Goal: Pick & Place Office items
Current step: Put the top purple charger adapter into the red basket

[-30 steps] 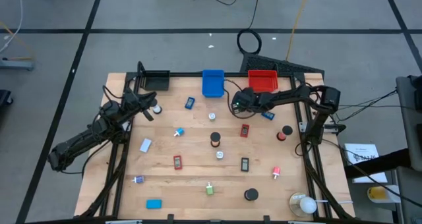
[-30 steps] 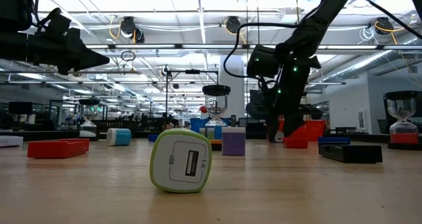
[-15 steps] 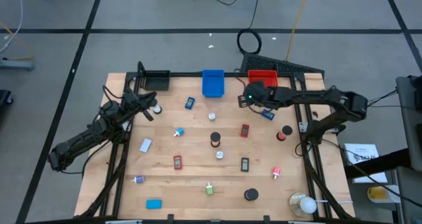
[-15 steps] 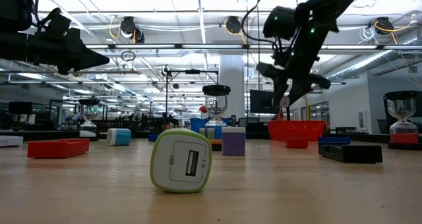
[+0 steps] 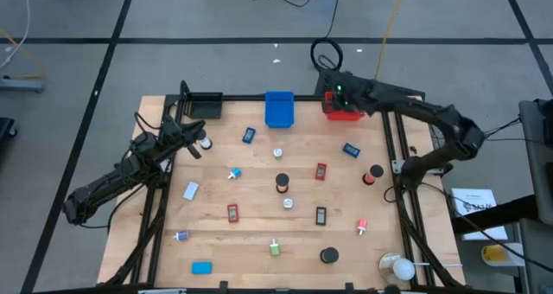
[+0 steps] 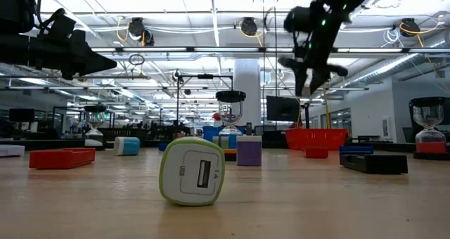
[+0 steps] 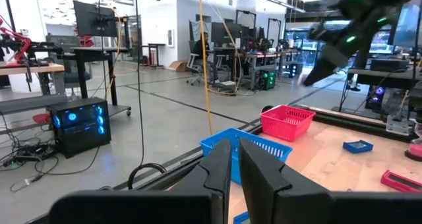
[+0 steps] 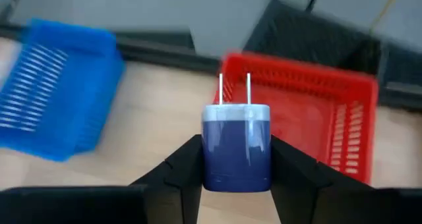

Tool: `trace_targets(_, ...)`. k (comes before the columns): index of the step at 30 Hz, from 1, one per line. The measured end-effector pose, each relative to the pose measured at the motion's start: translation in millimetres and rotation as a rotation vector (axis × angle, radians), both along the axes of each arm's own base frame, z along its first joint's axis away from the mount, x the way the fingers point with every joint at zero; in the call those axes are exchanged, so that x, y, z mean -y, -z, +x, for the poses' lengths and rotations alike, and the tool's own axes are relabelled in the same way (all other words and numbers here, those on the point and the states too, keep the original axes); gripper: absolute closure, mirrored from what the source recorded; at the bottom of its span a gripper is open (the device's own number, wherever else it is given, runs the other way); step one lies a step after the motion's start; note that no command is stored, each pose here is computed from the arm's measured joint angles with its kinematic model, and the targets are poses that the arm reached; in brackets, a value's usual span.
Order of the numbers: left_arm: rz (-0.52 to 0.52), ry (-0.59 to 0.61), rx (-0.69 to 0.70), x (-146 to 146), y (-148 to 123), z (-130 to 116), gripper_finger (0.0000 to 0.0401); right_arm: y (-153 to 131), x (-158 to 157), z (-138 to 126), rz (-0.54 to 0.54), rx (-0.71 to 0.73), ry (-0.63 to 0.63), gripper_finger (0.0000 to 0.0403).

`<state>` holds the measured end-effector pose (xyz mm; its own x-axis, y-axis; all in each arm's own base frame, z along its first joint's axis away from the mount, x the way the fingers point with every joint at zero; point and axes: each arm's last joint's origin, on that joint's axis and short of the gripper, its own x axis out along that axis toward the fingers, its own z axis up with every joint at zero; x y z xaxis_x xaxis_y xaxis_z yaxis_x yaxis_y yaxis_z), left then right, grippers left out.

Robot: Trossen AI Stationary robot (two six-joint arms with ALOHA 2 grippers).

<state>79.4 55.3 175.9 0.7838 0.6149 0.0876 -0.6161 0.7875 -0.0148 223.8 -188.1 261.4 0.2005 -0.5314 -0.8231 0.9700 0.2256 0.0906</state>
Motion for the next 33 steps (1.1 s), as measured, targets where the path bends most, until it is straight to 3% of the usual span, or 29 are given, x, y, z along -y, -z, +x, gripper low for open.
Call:
trace_targets(3,0.000,0.000,0.000,0.0,0.1,0.0,0.0364,31.6,21.2,1.0,0.110,-0.069,-0.003,0.0272)
trace_targets(8,0.000,0.000,0.000,0.0,0.0,0.0,0.0364,65.3,49.2,0.8,0.155,-0.100,0.051,0.0272)
trace_targets(22,0.000,0.000,0.000,0.0,0.0,0.0,0.0364,100.6,77.6,5.2,0.191,-0.024,0.043,0.0271)
trace_targets(33,0.000,0.000,0.000,0.0,0.0,0.0,0.0364,100.9,80.5,6.6,0.167,-0.013,0.032,0.0228)
